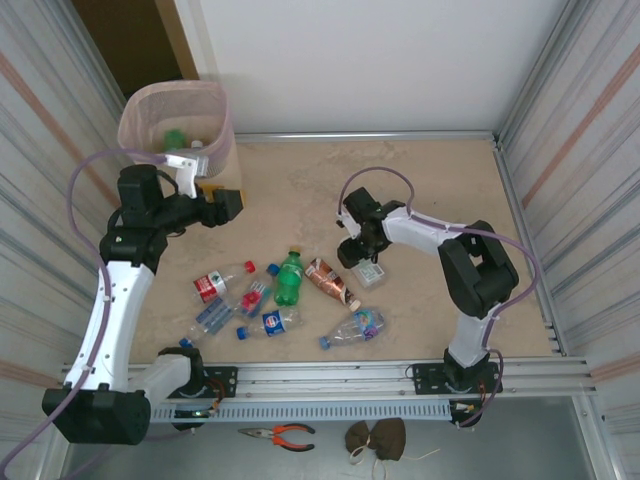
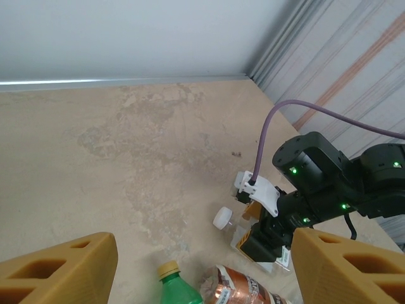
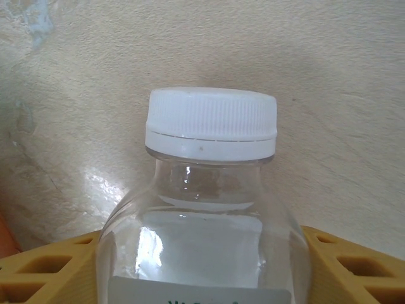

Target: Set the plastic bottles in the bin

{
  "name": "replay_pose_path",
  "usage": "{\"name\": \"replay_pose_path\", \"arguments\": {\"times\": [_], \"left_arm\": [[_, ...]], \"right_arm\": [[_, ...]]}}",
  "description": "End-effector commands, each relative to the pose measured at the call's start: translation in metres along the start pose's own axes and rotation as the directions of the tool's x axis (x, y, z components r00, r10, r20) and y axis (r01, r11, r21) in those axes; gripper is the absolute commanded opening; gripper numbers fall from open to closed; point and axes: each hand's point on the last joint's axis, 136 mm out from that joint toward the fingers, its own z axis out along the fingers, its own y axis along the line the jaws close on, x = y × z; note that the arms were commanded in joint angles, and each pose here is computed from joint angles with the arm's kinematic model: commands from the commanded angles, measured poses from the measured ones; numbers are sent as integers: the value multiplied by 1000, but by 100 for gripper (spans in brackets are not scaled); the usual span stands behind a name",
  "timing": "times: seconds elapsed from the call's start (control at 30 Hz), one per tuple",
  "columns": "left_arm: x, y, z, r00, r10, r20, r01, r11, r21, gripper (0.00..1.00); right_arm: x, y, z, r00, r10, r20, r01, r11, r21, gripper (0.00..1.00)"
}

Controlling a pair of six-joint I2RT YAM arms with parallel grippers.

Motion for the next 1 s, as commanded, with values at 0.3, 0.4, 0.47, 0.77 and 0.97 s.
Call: {"name": "replay_pose_path", "arguments": {"times": [0.3, 0.4, 0.47, 0.77, 0.97], "left_arm": [[-15, -68, 16, 983, 140, 114, -167, 946, 277, 74], [-21, -90, 18, 974, 164, 157, -210, 913, 349, 75], [-24, -103, 20, 968, 172, 182, -231, 892, 389, 76], [-36, -170, 13, 927, 215, 309, -361, 738, 571, 83], [-34, -215, 2, 897, 254, 363, -439, 615, 655, 86]], "right_arm": [[-47, 6, -145, 924, 41, 380, -25, 999, -47, 60], [-58, 17, -188, 864, 36, 502, 13, 996, -93, 60], [-64, 25, -218, 810, 33, 586, 46, 992, -120, 59], [-64, 68, -349, 486, 35, 873, 281, 940, -194, 55], [-47, 96, -421, 275, 57, 960, 433, 884, -176, 53]]}}
